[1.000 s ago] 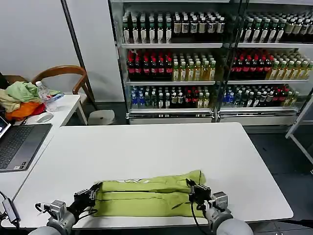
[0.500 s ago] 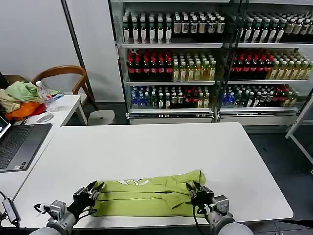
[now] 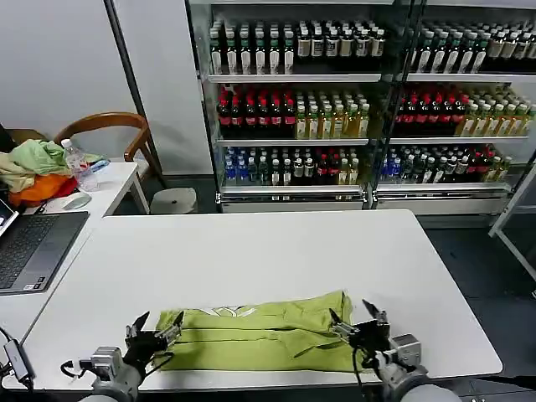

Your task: Fold and organize the clothes.

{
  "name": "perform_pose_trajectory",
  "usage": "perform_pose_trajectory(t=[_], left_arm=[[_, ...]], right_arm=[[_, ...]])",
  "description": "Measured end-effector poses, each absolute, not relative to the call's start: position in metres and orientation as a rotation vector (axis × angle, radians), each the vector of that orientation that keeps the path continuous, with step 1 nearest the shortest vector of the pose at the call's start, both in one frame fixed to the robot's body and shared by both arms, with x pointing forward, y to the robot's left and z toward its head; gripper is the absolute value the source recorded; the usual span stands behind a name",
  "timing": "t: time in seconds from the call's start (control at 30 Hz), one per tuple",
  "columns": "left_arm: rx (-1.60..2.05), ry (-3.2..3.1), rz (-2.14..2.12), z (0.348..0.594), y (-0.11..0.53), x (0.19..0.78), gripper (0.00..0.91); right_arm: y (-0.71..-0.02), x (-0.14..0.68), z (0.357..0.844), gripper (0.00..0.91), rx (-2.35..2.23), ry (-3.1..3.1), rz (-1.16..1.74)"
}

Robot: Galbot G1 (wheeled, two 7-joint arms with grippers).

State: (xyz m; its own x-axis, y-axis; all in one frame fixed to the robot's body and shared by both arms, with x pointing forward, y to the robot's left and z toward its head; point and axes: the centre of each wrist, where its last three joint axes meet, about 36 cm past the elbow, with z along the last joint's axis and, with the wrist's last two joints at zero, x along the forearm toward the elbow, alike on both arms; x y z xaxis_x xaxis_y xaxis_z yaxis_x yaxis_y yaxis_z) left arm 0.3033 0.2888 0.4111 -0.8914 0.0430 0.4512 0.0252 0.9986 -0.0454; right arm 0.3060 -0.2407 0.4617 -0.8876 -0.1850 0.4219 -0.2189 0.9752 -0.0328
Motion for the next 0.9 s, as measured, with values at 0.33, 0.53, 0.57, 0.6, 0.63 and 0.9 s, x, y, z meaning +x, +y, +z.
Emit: perform_pose_trajectory(t=[0.33,0.53,0.57,0.6,0.63,0.9], left_arm=[[0.091,-2.617,0.137,0.402,0.271,0.300,0.040],[0.113,-2.594,0.180,0.395,0.264,0.300,0.050],[0.116,-2.591,0.186,0.394,0.263,0.299,0.050],[0.117,-2.590,0.191,0.394,0.262,0.299,0.050],[0.117,-2.589,0.196,0.393,0.261,0.298,0.050],[0.110,-2.585,0.219,0.390,0.252,0.295,0.050]], right_arm=[[-0.256,0.302,0.475,0.907,0.219,-2.729,0.129],[-0.260,0.300,0.475,0.907,0.202,-2.725,0.139],[-0.261,0.300,0.475,0.907,0.198,-2.726,0.139],[-0.262,0.300,0.475,0.907,0.194,-2.728,0.140],[-0.262,0.300,0.475,0.907,0.191,-2.729,0.139],[-0.265,0.300,0.475,0.907,0.172,-2.733,0.139]])
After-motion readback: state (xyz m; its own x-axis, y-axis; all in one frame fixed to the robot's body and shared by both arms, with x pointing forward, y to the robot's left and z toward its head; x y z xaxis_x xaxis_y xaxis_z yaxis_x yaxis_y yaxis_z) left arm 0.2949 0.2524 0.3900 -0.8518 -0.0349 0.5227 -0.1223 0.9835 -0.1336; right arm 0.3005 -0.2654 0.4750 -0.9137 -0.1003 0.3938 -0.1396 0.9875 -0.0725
